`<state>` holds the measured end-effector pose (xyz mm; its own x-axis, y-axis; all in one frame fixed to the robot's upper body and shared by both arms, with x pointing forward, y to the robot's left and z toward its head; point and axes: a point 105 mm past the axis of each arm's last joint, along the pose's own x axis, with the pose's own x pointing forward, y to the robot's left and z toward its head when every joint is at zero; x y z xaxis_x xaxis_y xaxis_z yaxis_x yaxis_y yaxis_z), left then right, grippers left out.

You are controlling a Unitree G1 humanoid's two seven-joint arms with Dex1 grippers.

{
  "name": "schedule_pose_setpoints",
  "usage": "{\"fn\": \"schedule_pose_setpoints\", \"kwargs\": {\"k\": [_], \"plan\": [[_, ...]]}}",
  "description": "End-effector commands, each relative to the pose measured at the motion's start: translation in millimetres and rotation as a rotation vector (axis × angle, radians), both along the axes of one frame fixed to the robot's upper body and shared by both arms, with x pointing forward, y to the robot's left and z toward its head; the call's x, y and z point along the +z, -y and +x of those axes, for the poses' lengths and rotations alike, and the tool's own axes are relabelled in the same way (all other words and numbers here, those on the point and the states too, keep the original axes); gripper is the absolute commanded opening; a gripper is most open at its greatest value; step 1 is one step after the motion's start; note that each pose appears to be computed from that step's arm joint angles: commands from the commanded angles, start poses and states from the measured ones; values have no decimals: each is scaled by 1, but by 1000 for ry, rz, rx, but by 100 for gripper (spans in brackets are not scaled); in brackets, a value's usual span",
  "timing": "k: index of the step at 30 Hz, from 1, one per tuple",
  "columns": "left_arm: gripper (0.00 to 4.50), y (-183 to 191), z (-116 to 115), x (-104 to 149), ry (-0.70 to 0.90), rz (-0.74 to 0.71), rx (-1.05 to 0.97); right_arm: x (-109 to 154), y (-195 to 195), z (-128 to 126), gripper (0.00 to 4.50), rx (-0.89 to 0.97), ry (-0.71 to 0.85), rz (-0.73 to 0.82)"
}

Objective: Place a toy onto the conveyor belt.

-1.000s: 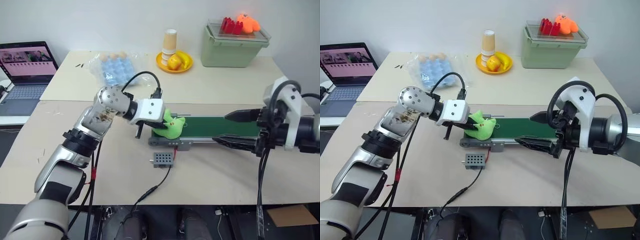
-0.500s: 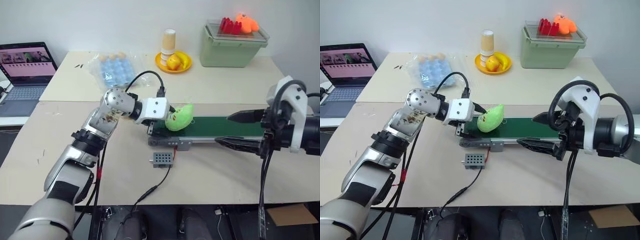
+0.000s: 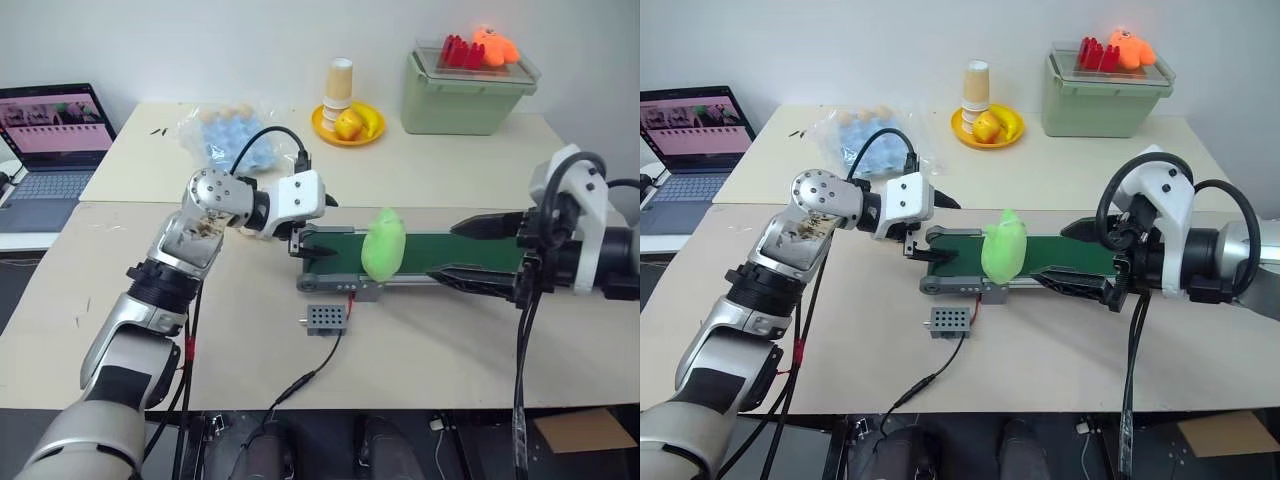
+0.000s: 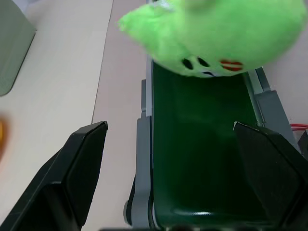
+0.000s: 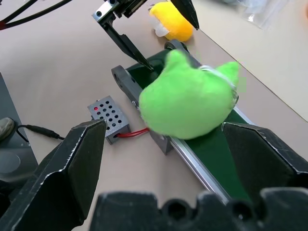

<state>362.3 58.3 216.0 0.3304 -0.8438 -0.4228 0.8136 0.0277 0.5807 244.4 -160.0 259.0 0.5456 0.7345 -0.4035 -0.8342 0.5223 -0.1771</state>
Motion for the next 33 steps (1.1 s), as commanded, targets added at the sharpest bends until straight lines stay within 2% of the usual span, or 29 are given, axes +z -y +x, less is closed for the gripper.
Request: {"fn": "schedule_pose_setpoints", "kwargs": {"k": [1, 15, 33], "plan": [[447, 0, -3, 16, 43, -42, 6, 14, 1, -1, 450, 9, 66, -8], [447, -30, 8, 32, 56, -58, 116, 16, 1, 0, 450, 29, 59, -24], [447, -29, 4, 29, 48, -56, 110, 17, -2, 5, 450, 40, 57, -30]]}}
